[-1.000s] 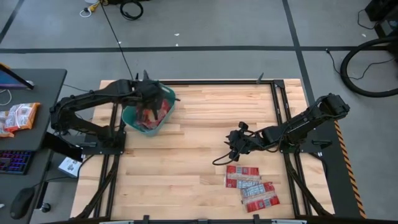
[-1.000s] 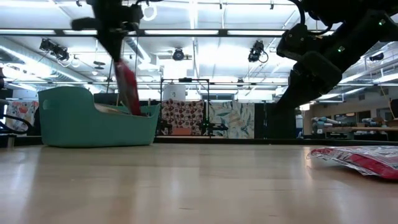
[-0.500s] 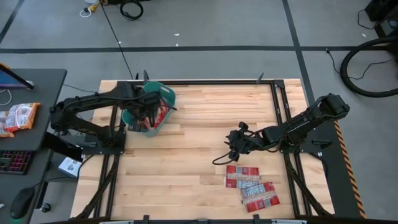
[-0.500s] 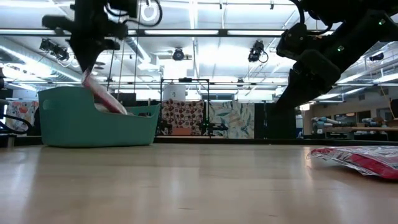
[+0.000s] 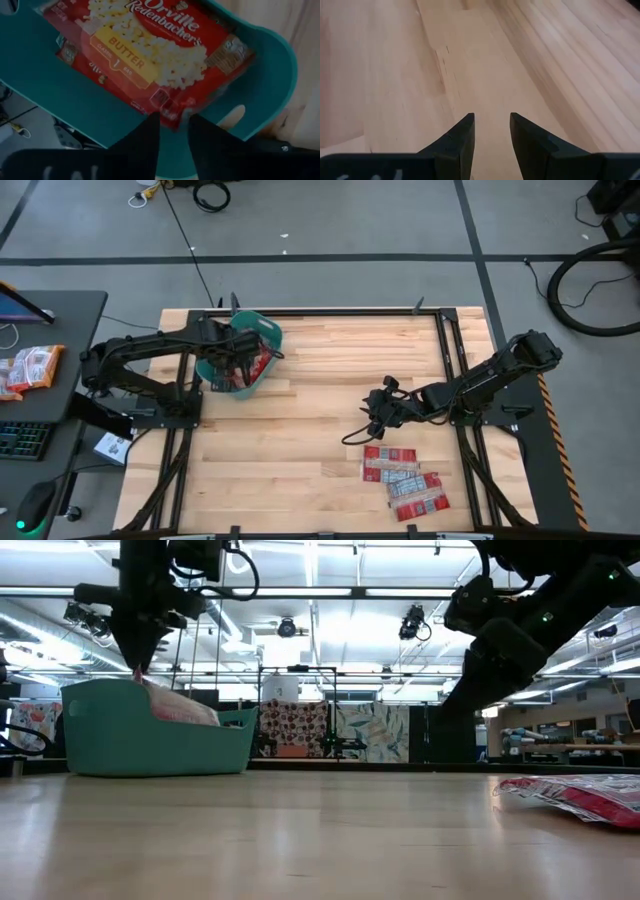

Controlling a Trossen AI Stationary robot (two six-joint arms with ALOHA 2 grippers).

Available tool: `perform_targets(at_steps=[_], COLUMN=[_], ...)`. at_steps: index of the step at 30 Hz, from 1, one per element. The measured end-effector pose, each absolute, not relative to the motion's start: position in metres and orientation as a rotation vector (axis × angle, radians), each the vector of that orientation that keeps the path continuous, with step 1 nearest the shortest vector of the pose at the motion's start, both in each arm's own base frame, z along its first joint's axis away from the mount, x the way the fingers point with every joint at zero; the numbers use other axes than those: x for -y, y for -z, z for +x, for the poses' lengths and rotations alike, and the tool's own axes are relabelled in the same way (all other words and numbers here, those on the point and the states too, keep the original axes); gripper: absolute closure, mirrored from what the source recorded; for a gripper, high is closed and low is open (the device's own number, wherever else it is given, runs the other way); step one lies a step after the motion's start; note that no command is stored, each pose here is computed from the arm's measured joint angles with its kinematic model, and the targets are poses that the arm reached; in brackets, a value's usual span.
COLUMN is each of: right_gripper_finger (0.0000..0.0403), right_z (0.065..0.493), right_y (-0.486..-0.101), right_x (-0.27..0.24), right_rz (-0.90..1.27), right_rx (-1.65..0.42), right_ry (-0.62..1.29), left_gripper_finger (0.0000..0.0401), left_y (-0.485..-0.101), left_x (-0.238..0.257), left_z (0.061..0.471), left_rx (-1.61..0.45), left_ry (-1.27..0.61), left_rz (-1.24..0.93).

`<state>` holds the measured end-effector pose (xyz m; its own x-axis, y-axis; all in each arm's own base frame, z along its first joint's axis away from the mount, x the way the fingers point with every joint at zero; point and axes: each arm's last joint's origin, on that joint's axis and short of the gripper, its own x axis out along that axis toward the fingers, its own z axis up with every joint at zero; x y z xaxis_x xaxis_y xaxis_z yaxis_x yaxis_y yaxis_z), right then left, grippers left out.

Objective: Sort popcorn bags into baskets
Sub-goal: Put the red popcorn bag into the green bin

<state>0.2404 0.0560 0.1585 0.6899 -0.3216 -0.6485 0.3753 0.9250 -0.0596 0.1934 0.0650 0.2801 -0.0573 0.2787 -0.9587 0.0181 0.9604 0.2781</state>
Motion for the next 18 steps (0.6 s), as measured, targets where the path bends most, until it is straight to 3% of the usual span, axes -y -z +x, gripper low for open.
perform_targets(at_steps=[10,18], right_gripper_finger=[0.0273,0.0273], right_z=[0.240,0.229], right_y=[-0.157,-0.157], right_x=[-0.062,-0.097], right_rz=[0.106,0.063], right_rx=[-0.759,-0.810], right_ry=[0.246,-0.023], left_gripper_finger=[0.0234,0.0229], left_y=[-0.311,-0.324], left_x=[-0.054,-0.037], left_z=[0.205,0.238], left_rx=[-1.488,-1.121], left_ry=[-0.283,-0.195], left_rz=[0.326,0.179])
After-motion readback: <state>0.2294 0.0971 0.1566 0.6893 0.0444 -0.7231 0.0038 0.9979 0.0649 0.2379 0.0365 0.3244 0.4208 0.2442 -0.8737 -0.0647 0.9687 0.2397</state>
